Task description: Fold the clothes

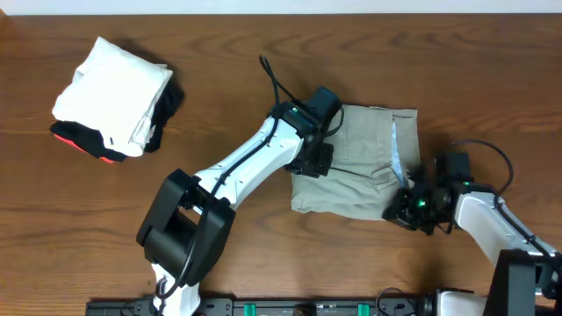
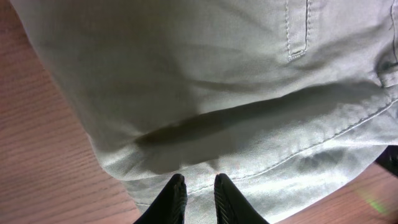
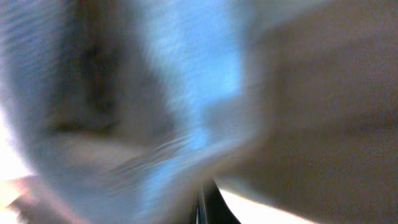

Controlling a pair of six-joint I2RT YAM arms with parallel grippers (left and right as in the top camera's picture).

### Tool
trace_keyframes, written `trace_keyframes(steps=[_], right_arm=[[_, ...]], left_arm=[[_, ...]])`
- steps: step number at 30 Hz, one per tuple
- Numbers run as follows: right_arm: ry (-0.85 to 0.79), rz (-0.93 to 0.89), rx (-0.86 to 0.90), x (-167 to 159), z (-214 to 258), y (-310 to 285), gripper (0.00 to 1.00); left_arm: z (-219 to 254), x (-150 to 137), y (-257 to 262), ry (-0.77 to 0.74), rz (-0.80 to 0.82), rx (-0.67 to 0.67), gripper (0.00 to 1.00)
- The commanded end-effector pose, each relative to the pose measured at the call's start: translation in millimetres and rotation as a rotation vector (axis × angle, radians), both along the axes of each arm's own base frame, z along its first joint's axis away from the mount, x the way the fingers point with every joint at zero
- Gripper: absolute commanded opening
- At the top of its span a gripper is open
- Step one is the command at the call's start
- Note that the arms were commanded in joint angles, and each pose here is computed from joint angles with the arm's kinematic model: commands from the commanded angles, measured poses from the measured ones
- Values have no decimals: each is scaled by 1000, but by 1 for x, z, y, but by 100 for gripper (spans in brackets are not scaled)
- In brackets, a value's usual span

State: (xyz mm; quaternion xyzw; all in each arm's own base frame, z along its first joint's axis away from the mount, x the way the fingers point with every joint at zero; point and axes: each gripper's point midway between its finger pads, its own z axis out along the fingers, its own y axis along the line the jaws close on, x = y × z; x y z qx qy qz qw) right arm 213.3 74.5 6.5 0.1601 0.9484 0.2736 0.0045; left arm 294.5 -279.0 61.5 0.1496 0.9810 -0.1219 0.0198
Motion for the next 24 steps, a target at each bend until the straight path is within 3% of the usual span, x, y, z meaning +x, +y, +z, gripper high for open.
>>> trace_keyframes(steps=[1, 6, 11, 15, 19, 24], right_arm=[[-140, 63, 218, 29, 53, 30, 2], [-261, 117, 200, 52, 93, 28, 2], [-300, 94, 14, 70, 76, 3, 4], [-299, 103, -18, 78, 57, -2, 2], [-221, 107, -11, 75, 29, -2, 1], [-12, 103, -88, 47, -28, -15, 1]], left_arm=[[-2, -2, 2, 8, -13, 3, 19], [-2, -5, 3, 18, -16, 11, 15], [-2, -3, 1, 8, -17, 3, 15], [-1, -2, -1, 0, -18, -3, 16], [-1, -1, -2, -4, -18, -6, 17], [-2, 2, 2, -21, -14, 15, 17]])
